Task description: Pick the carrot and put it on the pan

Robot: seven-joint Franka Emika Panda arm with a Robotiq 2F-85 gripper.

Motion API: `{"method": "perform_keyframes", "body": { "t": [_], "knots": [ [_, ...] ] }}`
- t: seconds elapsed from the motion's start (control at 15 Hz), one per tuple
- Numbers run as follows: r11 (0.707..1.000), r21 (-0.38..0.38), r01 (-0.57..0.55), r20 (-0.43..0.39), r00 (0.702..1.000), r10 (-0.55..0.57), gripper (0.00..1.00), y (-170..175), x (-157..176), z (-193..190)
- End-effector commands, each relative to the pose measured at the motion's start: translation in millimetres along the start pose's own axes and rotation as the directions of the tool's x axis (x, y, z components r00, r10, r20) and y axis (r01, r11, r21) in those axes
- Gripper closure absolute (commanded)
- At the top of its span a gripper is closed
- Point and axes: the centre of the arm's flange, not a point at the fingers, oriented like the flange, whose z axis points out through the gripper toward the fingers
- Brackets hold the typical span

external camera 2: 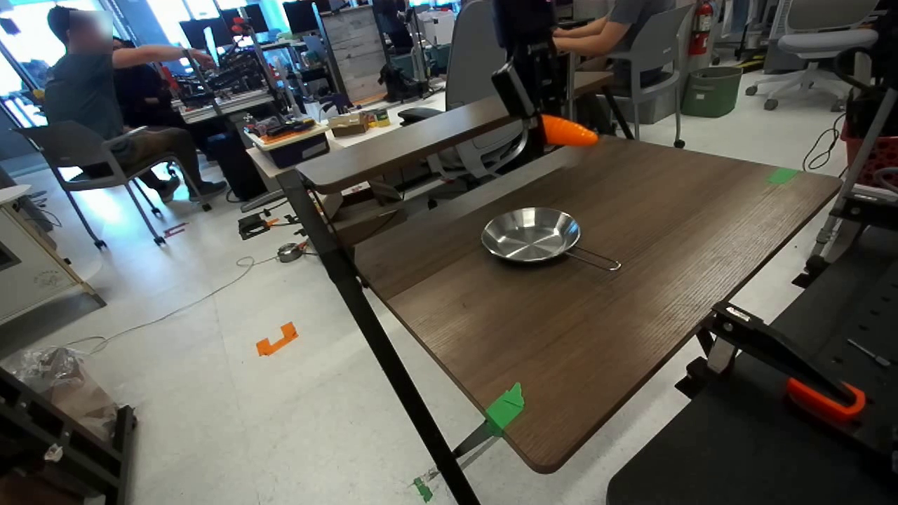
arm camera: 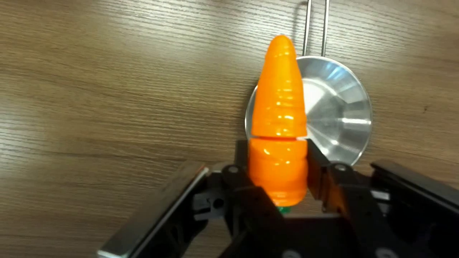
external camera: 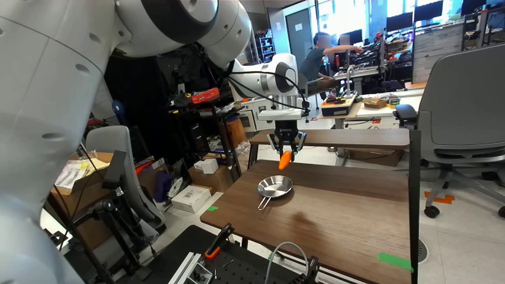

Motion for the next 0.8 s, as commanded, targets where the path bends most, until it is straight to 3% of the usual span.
{"method": "perform_keyframes", "body": {
  "t": [0.0,0.33,0.73],
  "knots": [
    [0.999,-0.036,0.037,0.041,0.999,-0.035,0.86,1,14,-7],
    [0.992,-0.097,0.085,0.081,0.994,-0.077,0.86,6,15,-11],
    [0.987,-0.118,0.109,0.070,0.992,-0.102,0.86,16,20,-20]
  ]
}}
